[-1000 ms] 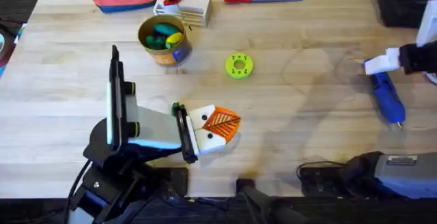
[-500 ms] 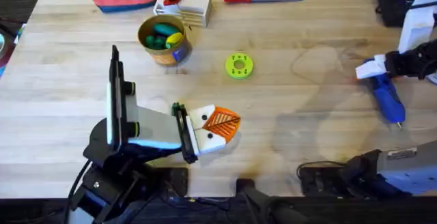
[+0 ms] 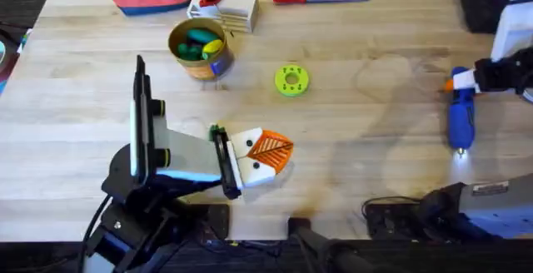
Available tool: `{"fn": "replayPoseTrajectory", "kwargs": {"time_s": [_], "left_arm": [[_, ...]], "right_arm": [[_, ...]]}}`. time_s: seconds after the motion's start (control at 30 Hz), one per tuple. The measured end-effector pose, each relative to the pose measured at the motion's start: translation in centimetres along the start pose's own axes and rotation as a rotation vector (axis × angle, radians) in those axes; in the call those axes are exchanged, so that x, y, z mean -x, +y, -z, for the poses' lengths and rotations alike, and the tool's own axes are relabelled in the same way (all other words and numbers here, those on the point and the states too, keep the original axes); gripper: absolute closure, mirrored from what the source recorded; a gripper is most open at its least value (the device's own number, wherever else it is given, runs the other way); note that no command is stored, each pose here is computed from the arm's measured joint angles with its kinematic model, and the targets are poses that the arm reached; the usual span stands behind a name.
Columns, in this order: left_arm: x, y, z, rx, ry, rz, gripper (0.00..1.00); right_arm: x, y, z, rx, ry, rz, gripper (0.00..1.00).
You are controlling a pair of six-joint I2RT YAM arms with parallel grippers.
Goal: Pick up the gripper from the table and insert it into the empty holder that is missing its gripper. Then pick up a screw, insert it into the mounting hole, and use the screwdriver to tighten it. Finally, clean up the table by picking up the vegetable and placing it into the bucket.
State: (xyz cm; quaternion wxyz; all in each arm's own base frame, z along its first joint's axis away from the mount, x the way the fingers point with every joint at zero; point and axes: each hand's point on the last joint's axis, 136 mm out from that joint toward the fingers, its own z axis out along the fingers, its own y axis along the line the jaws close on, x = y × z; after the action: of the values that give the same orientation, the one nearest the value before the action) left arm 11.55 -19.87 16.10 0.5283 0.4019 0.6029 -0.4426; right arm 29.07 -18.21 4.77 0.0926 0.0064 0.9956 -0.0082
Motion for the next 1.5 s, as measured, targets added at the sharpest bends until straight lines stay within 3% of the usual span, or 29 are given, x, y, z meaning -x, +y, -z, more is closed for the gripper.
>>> {"fn": "replayPoseTrajectory", "kwargs": {"time_s": [0.1, 0.3, 0.57, 0.77, 0.93, 1.1, 1.27, 1.5], "left_arm": [[0.0, 0.0, 0.0, 0.0, 0.0, 0.0, 0.995], [0.0, 0.0, 0.0, -0.001, 0.0, 0.0, 0.995], [0.0, 0.0, 0.0, -0.001, 0.0, 0.0, 0.995], [0.0, 0.0, 0.0, -0.001, 0.0, 0.0, 0.995], [0.0, 0.0, 0.0, 0.0, 0.0, 0.0, 0.995], [0.0, 0.0, 0.0, 0.0, 0.0, -0.001, 0.995], [0.0, 0.0, 0.0, 0.0, 0.0, 0.0, 0.995], [0.0, 0.0, 0.0, 0.002, 0.0, -0.001, 0.995]], "right_arm": [[1.8, -0.5, 2.9, -0.043, -0.091, -0.025, 0.99], [5.2, 0.4, 13.1, -0.118, -0.412, -0.015, 0.993], [5.8, 5.2, 24.3, -0.074, -0.782, -0.011, 0.993], [5.2, 10.5, 29.7, -0.012, -1.021, 0.064, 0.993], [4.2, 17.6, 31.7, 0.163, -1.21, 0.213, 0.994], [2.2, 23.8, 31.8, 0.386, -1.314, 0.329, 0.994], [0.3, 29.1, 33.9, 0.626, -1.444, 0.44, 0.994], [-3.2, 35.8, 36.1, 0.949, -1.46, 0.601, 0.994]]}}
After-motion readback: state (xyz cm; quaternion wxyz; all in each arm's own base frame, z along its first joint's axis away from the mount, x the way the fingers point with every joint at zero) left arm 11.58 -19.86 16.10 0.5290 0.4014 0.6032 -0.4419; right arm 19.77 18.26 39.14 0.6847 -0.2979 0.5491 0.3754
